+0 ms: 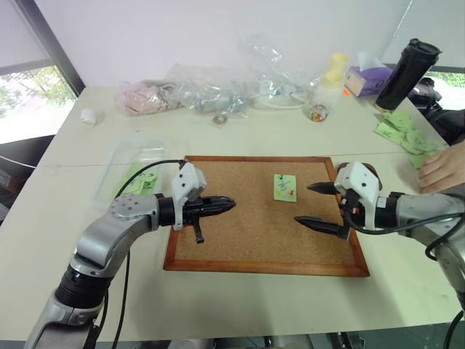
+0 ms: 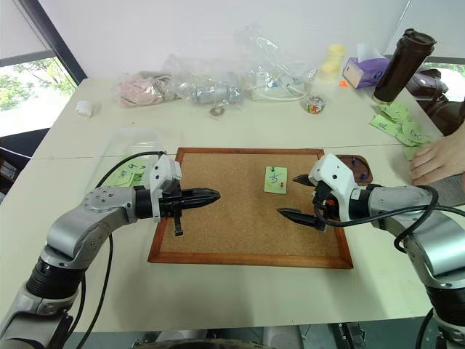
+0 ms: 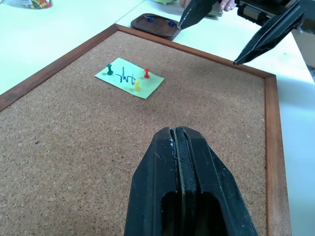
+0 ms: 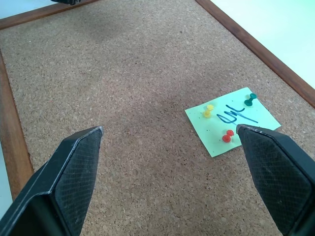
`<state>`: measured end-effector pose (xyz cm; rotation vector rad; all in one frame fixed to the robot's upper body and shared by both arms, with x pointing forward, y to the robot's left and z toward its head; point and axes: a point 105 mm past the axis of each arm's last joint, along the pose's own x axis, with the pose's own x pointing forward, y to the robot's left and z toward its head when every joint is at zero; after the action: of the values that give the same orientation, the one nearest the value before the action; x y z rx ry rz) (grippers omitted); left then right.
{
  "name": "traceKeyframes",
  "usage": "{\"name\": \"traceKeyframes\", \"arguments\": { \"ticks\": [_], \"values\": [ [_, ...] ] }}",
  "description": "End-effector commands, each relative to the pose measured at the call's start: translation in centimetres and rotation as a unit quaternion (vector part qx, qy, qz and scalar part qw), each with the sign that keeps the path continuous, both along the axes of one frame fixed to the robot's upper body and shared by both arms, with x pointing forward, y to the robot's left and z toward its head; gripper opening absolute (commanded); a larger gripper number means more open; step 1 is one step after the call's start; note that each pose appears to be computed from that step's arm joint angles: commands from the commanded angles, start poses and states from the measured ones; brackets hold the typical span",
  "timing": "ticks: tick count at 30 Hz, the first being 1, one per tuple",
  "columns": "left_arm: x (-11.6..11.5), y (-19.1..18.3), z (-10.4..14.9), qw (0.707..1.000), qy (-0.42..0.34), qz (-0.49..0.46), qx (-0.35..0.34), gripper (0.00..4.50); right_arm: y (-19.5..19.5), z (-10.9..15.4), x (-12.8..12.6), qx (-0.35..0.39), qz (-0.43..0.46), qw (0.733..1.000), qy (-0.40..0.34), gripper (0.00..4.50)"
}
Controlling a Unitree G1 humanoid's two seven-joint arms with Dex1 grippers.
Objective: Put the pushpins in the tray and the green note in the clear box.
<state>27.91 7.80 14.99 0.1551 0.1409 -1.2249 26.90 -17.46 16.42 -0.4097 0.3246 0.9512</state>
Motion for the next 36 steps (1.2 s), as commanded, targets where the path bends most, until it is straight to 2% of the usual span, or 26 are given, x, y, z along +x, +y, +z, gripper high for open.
{"name": "traceKeyframes", "arguments": {
  "ticks": [1, 13, 27, 36],
  "values": [
    [0.2, -0.2, 1.4, 0.999, -0.028, -0.003, -0.015, 0.00, -0.3, 0.9, 0.1, -0.005, 0.000, 1.000, -0.021, 4.49],
    [0.1, -0.2, 1.2, 1.000, -0.024, -0.005, -0.013, 0.00, -0.2, 0.8, 0.1, -0.003, -0.002, 1.000, -0.020, 4.49],
    [0.8, -0.8, 0.5, 0.998, -0.060, 0.013, -0.011, 0.00, -0.1, 0.8, 0.9, 0.009, -0.012, 0.999, -0.029, 4.49],
    [1.1, -0.9, -6.2, 0.998, -0.018, 0.041, 0.035, 0.00, 1.8, 0.4, 3.8, 0.049, -0.036, 0.997, -0.038, 4.49]
  ]
}}
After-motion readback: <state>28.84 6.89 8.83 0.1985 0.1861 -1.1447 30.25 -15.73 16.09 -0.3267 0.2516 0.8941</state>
